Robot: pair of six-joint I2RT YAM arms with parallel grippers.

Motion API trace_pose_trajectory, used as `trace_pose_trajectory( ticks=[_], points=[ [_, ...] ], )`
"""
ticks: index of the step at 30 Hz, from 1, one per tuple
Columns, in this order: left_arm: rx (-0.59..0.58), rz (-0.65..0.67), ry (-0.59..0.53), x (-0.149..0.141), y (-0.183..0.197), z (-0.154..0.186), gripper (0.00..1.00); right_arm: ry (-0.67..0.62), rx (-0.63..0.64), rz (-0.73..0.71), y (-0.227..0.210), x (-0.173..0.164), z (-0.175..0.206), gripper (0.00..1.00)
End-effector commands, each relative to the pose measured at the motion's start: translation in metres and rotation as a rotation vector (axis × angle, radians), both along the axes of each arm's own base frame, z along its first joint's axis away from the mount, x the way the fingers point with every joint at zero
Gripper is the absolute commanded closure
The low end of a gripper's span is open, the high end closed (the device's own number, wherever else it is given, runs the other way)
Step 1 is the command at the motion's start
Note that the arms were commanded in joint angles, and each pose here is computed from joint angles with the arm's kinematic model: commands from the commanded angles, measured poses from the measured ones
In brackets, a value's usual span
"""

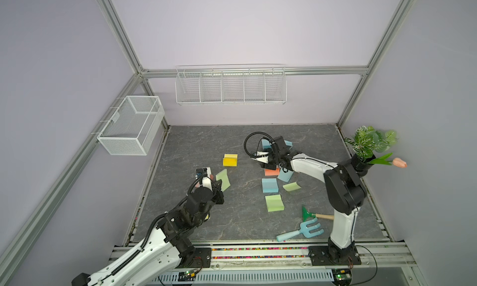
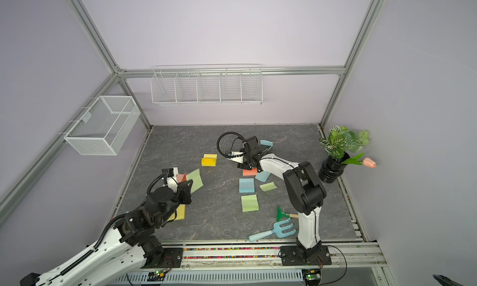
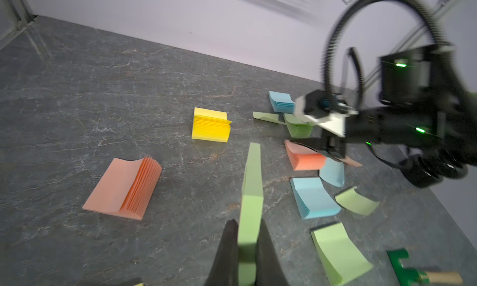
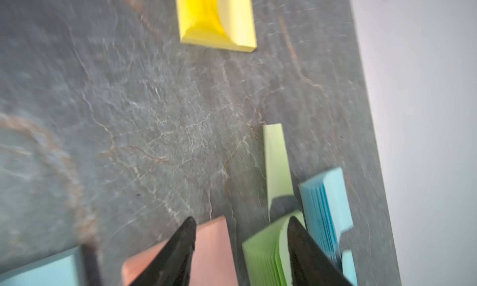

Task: Tear off pages from different memo pads
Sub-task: Place the paper at the center of the board, then place the memo pad at the center of the board.

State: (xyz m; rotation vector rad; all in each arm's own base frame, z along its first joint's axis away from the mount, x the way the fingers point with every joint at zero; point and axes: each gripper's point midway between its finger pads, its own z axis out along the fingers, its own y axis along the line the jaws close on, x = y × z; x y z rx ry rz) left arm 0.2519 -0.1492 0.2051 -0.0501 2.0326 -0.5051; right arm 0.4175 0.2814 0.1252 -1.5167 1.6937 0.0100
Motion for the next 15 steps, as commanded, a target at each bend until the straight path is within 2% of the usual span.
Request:
trace_pose_trajectory(
  ticks=[1,3,6,10,15],
  points=[
    [-0.197,-0.134,-0.002,0.039,-0.028,0.029,1.0,-0.109,0.351,-0.117,-0.004,-0.016,0.1,0.21],
    [-0.227,-0.142,0.05,0.067,-0.031,0.028,1.0,-0.098,0.474,-0.143,-0.015,-0.041,0.117,0.14],
    [-0.189,-0.199,0.121,0.104,-0.045,0.019,1.0,-0.033,0.6,-0.125,-0.024,-0.082,0.122,0.13],
    [-0.129,-0.354,0.226,0.144,-0.079,0.007,1.0,0.051,0.682,-0.073,-0.028,-0.129,0.125,0.12],
    [-0.084,-0.453,0.312,0.202,-0.112,-0.016,1.0,0.084,0.752,-0.024,-0.031,-0.17,0.126,0.11]
  ],
)
